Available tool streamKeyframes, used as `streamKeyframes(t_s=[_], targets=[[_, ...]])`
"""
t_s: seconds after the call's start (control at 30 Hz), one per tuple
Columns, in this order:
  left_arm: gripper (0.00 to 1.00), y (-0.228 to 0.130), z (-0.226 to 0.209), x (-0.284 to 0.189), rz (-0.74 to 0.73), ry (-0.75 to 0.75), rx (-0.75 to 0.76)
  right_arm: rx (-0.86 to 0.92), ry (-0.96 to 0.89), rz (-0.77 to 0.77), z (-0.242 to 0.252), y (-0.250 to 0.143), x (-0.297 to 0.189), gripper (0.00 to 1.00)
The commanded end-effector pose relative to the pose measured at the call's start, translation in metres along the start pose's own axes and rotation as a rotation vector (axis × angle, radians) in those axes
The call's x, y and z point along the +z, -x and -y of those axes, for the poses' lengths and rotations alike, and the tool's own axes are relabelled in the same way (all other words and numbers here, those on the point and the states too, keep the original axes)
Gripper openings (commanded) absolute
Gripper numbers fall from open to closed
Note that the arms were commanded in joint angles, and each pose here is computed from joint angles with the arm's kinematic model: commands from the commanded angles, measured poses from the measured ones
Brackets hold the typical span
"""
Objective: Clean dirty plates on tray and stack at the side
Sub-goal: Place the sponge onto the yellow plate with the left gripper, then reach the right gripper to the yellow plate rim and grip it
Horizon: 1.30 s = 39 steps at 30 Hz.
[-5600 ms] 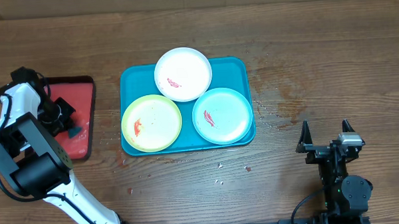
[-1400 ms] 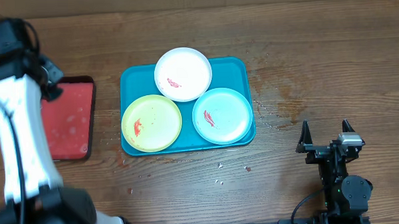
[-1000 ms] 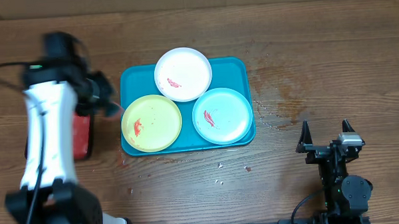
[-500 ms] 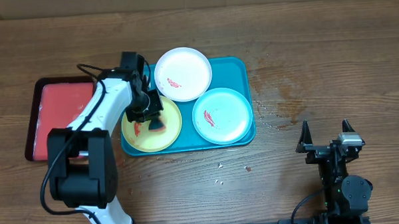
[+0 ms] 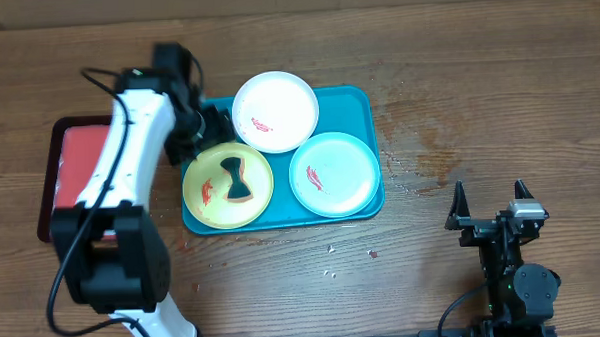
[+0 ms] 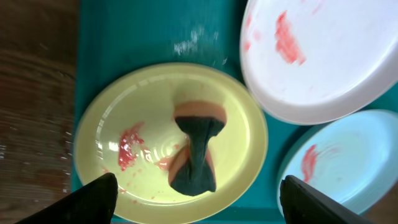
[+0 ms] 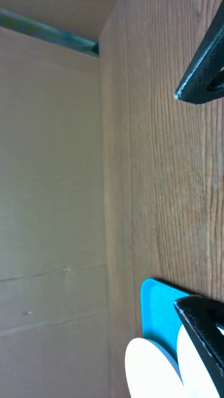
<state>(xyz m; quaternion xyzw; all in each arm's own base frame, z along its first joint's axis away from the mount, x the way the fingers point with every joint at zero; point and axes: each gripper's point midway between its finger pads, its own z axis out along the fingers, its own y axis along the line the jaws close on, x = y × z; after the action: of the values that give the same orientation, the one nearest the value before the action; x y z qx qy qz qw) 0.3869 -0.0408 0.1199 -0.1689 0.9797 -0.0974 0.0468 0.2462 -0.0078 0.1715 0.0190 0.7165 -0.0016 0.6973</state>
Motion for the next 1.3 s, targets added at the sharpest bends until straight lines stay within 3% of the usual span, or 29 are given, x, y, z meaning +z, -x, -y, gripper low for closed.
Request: streamKeyframes(t_s=[0.0,0.03,0.07,0.27,0.43,0.57,0.6,0.63,0.77,0.87,1.0,1.03,1.07,1.17,1.27], targets=[[0.81,0.027,-0.004,-0.073,0.201,-0.027,0.012,-0.003,-0.003,0.004,0.000,-0.002,0.000,1.00],[0.86,0.032,-0.012,-0.084,0.244,-0.003,0.000,-0.003,-0.003,0.004,0.000,-0.002,0.000,1.00],[1.00,0.034,-0.018,-0.089,0.267,0.014,-0.009,-0.003,-0.003,0.004,0.000,-0.002,0.000,1.00],[1.00,0.030,-0.048,-0.092,0.252,0.087,-0.065,-0.002,0.005,0.050,-0.001,0.010,0.000,1.00],[1.00,0.025,-0.051,-0.084,0.228,0.105,-0.065,0.061,0.231,0.159,-0.039,0.038,-0.008,1.00],[1.00,0.025,-0.051,-0.084,0.229,0.105,-0.065,0.096,0.377,0.427,-0.059,0.103,-0.035,1.00],[1.00,0.025,-0.051,-0.084,0.228,0.104,-0.065,0.047,0.423,0.617,-0.065,0.142,-0.062,1.00],[1.00,0.025,-0.051,-0.084,0.228,0.103,-0.065,0.033,0.426,0.691,-0.065,0.156,-0.074,1.00],[1.00,0.025,-0.051,-0.084,0.228,0.102,-0.065,-0.007,0.415,0.797,-0.065,0.209,-0.100,1.00],[1.00,0.025,-0.050,-0.084,0.229,0.101,-0.065,-0.056,0.387,0.655,-0.067,0.236,-0.086,1.00],[1.00,0.025,-0.050,-0.084,0.228,0.098,-0.080,-0.095,0.363,0.195,-0.068,0.249,-0.031,1.00],[1.00,0.025,-0.050,-0.084,0.226,0.097,-0.079,-0.086,0.379,0.139,-0.070,0.250,-0.025,1.00],[1.00,0.023,-0.050,-0.083,0.218,0.096,-0.079,-0.054,0.483,-0.002,-0.086,0.256,-0.008,1.00],[1.00,0.021,-0.050,-0.083,0.213,0.097,-0.079,0.116,0.739,-0.214,-0.124,0.254,0.008,1.00],[1.00,0.021,-0.049,-0.083,0.212,0.097,-0.076,0.254,0.935,-0.331,-0.148,0.252,0.026,1.00]])
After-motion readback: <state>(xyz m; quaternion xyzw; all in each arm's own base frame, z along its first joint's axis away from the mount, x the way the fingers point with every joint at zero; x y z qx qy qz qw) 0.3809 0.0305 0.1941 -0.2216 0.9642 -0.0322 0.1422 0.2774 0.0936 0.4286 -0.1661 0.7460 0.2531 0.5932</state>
